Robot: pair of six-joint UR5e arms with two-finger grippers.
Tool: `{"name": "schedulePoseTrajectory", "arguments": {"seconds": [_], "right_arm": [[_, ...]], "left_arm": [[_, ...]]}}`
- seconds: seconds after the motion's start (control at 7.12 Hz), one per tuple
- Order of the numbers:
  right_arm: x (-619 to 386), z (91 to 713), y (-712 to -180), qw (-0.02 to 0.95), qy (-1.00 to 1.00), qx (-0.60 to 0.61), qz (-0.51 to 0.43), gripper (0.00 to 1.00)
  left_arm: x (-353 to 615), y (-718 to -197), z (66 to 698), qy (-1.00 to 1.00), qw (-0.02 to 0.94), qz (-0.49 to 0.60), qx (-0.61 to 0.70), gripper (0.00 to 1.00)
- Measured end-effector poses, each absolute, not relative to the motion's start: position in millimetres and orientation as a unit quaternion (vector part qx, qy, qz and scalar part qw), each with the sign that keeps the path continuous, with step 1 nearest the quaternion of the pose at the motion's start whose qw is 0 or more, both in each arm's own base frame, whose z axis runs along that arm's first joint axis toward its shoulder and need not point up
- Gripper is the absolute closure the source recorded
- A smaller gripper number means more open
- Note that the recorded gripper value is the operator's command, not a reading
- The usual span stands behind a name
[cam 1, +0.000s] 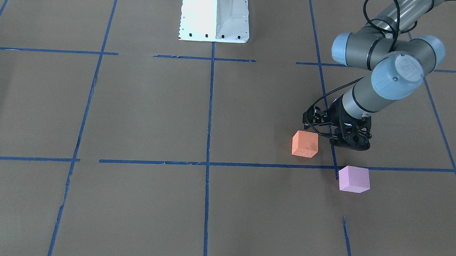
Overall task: Arrange blocks in a line
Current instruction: 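Reach the left gripper down and grasp the orange cube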
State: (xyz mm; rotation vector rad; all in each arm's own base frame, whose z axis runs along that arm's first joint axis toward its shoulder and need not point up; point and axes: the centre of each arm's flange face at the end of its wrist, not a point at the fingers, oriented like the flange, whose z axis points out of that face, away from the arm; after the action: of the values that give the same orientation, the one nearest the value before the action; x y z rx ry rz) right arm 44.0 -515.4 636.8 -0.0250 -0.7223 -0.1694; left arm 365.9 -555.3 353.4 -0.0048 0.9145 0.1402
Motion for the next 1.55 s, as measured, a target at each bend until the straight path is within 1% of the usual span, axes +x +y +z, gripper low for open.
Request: {"name": "schedulePoseTrajectory", "arguments": {"seconds": [0.56,1.26,1.55], "right_arm": [[44,637,-515,0.932,-0.353,-0.012,-0.083,0.0],[44,637,-515,0.932,-0.353,-0.012,-0.083,0.0],[44,637,-515,0.932,-0.353,-0.012,-0.083,0.0]], "left_arm": [[390,-566,366,0.439,0.898,0.021,-0.015,0.01],[420,-552,376,0.433,0.901,0.03,-0.01,0.01],[424,-552,380,0.429,0.903,0.03,-0.01,0.02]]}}
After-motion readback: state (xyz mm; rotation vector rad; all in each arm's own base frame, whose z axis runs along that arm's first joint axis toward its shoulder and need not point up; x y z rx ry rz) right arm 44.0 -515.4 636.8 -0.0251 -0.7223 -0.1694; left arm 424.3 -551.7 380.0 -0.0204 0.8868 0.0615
